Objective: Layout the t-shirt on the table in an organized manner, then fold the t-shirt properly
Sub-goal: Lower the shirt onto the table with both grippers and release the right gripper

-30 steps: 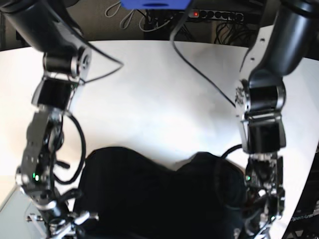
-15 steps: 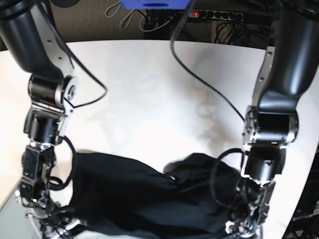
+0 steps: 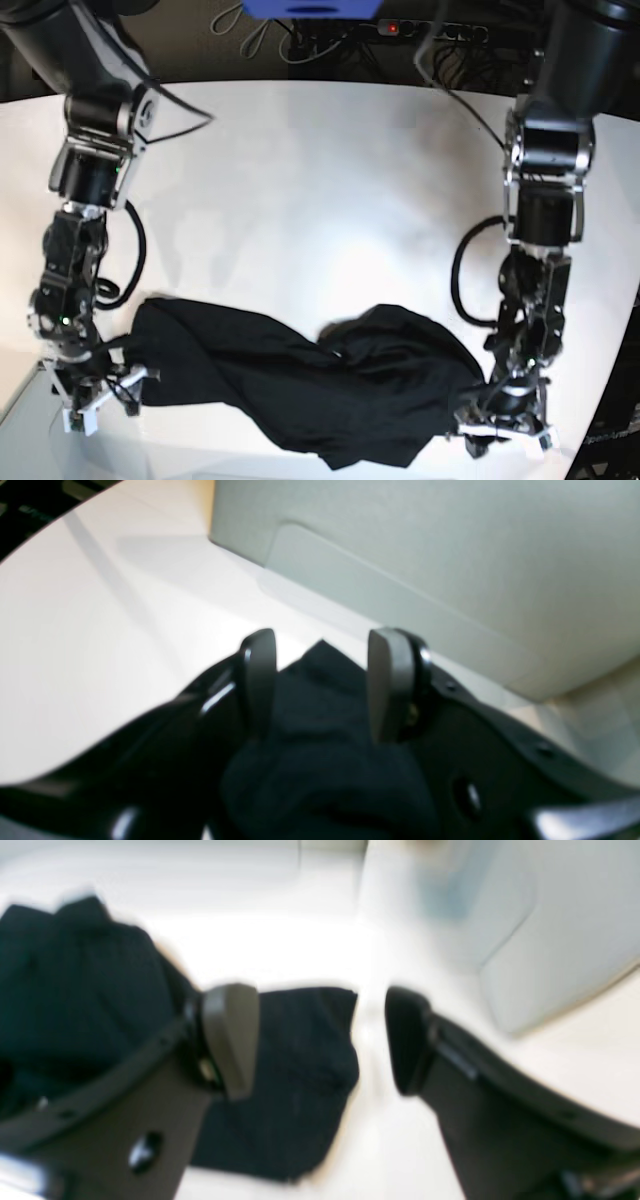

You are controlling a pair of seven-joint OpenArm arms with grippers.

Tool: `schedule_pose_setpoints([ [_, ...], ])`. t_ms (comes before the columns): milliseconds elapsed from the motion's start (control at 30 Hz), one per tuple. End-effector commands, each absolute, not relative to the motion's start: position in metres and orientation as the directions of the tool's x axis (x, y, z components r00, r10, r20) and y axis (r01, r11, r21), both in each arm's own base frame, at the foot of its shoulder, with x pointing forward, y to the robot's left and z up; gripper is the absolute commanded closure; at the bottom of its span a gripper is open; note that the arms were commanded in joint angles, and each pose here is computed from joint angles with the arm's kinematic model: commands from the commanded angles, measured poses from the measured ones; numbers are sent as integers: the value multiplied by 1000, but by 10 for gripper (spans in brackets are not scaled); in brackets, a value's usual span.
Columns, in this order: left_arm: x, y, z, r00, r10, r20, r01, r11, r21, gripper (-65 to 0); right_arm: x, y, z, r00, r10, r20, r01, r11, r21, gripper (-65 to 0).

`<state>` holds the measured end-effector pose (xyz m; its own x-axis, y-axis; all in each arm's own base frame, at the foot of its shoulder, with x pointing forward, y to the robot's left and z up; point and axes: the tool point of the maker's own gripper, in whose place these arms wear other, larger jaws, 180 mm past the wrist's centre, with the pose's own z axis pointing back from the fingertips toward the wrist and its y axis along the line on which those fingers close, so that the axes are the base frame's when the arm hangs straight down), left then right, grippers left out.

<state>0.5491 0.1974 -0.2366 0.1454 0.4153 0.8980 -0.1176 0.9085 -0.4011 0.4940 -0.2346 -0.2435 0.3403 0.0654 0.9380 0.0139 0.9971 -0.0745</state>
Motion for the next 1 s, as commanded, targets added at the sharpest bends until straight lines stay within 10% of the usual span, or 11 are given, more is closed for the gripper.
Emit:
schedule_pose_setpoints([
  [0, 548, 198, -228, 116, 408, 905, -104, 912, -398, -284, 497, -230, -215, 256, 82, 963, 3, 996, -86, -407],
  [467, 478, 200, -392, 386, 503, 773, -303, 861, -409, -284, 411, -194, -255, 277, 98, 956, -25, 995, -95, -406],
  [967, 504, 161, -382, 399, 543, 739, -280, 840, -465, -284, 408, -191, -262, 291, 92, 952, -31, 996, -86, -406],
])
